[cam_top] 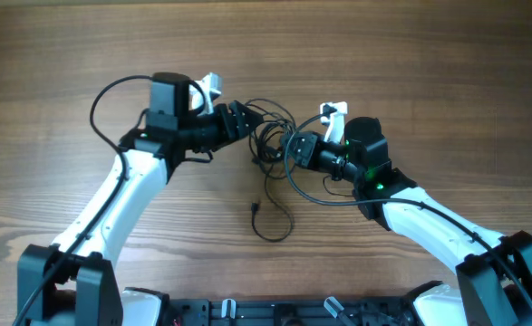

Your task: Untangle cables

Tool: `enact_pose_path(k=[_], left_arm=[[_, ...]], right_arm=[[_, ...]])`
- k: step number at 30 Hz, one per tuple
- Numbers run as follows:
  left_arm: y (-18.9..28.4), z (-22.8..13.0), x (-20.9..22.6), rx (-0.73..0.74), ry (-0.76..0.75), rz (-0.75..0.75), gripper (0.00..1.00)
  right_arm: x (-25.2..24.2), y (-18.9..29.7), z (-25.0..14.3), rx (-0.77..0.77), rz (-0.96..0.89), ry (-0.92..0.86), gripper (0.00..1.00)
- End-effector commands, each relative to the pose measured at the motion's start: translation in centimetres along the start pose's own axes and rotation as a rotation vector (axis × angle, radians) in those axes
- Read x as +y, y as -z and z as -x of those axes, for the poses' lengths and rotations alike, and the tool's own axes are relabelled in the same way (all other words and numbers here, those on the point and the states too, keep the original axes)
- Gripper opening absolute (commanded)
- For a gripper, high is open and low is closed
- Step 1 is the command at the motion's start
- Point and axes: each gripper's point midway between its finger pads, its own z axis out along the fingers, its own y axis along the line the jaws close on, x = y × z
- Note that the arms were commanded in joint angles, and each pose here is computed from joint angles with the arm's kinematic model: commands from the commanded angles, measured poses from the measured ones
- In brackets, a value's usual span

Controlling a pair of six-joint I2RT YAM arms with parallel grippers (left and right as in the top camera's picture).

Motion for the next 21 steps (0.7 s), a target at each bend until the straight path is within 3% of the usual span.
enact_pose_path(k=[1,6,14,17,19,21], left_arm=[[-1.0,0.9,2.4,-0.097,-0.077,0.201,0.61],[-1.2,1.1,3.2,-0.124,-0.088,0.264,0.47],[-1.6,-0.1,3.5,-0.083,-0.082,0.281,0.49],[-2.6,-1.4,2.5,-0.044,-0.153,0.269,0.51],[-3.1,-2.0,2.6,-0.022,-0.167,0.278,0.46],[-3.3,-2.5,4.1,-0.014,-0.161,0.351,0.34]], right_arm=[[0.8,0.0,-0.7,0.045,0.049,0.056,0.04],[0.9,0.0,-0.7,0.047,0.055,0.064,0.05],[1.6,0.0,-0.1,0.023,0.081,0.086,0.05],[1.6,0.0,-0.1,0.023,0.081,0.088,0.05],[1.6,0.0,-0.1,0.023,0.081,0.089,0.04],[1.6,0.0,-0.1,0.021,0.083,0.107,0.05]])
